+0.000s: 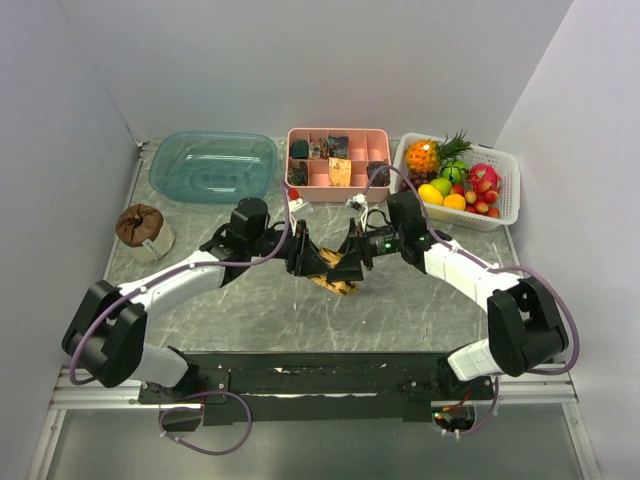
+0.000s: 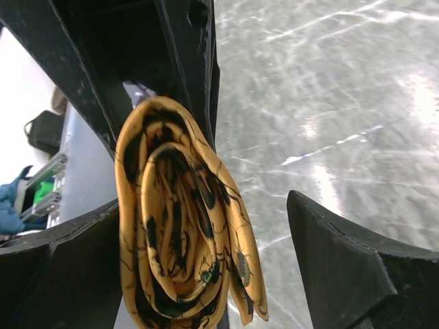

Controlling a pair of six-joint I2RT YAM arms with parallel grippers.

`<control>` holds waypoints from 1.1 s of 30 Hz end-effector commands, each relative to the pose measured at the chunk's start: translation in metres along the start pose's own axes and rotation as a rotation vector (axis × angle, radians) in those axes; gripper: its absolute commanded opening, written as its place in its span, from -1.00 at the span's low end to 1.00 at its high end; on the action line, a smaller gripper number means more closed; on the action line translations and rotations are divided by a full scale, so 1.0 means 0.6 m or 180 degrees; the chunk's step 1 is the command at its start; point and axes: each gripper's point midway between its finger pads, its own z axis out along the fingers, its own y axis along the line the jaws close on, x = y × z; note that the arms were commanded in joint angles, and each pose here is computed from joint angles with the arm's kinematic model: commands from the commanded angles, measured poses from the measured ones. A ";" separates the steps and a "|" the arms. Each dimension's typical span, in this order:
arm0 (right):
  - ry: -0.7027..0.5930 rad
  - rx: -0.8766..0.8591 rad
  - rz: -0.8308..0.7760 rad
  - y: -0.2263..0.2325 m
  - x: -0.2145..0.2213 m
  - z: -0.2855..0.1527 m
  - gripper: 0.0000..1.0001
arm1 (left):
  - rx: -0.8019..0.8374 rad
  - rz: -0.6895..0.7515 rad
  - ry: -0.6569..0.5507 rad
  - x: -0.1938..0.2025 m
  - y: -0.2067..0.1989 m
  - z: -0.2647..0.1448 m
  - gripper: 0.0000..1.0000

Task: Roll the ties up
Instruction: Pick up the tie at the center of the board, then place the tie in the storage box.

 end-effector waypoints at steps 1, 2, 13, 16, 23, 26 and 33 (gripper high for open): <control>-0.0004 -0.0230 -0.0241 0.039 -0.012 -0.008 0.74 | 0.0259 0.0451 -0.0209 -0.063 -0.062 -0.016 -0.98; 0.0010 -0.0252 -0.0234 0.041 -0.009 -0.007 0.72 | 0.0274 0.0464 -0.0209 -0.065 -0.065 -0.017 -0.98; 0.0080 -0.0550 -0.0138 0.064 -0.007 0.000 -0.56 | 0.0192 0.0549 -0.0347 -0.088 -0.079 -0.027 -0.98; 0.0112 -0.0588 -0.0148 0.069 -0.008 0.005 -0.98 | 0.0103 0.0549 -0.0412 -0.099 -0.075 -0.028 -0.98; -0.0075 -0.0139 -0.0164 0.056 -0.039 0.001 -1.00 | -0.0184 0.0508 -0.0633 -0.133 -0.055 -0.028 -0.98; -0.0162 0.0029 -0.0232 0.050 -0.060 0.000 -1.00 | -0.0288 0.0488 -0.0674 -0.148 -0.044 -0.025 -0.95; -0.0251 0.0472 -0.0106 0.012 -0.088 -0.001 -1.00 | -0.0558 0.0422 -0.0780 -0.181 -0.015 -0.019 -0.15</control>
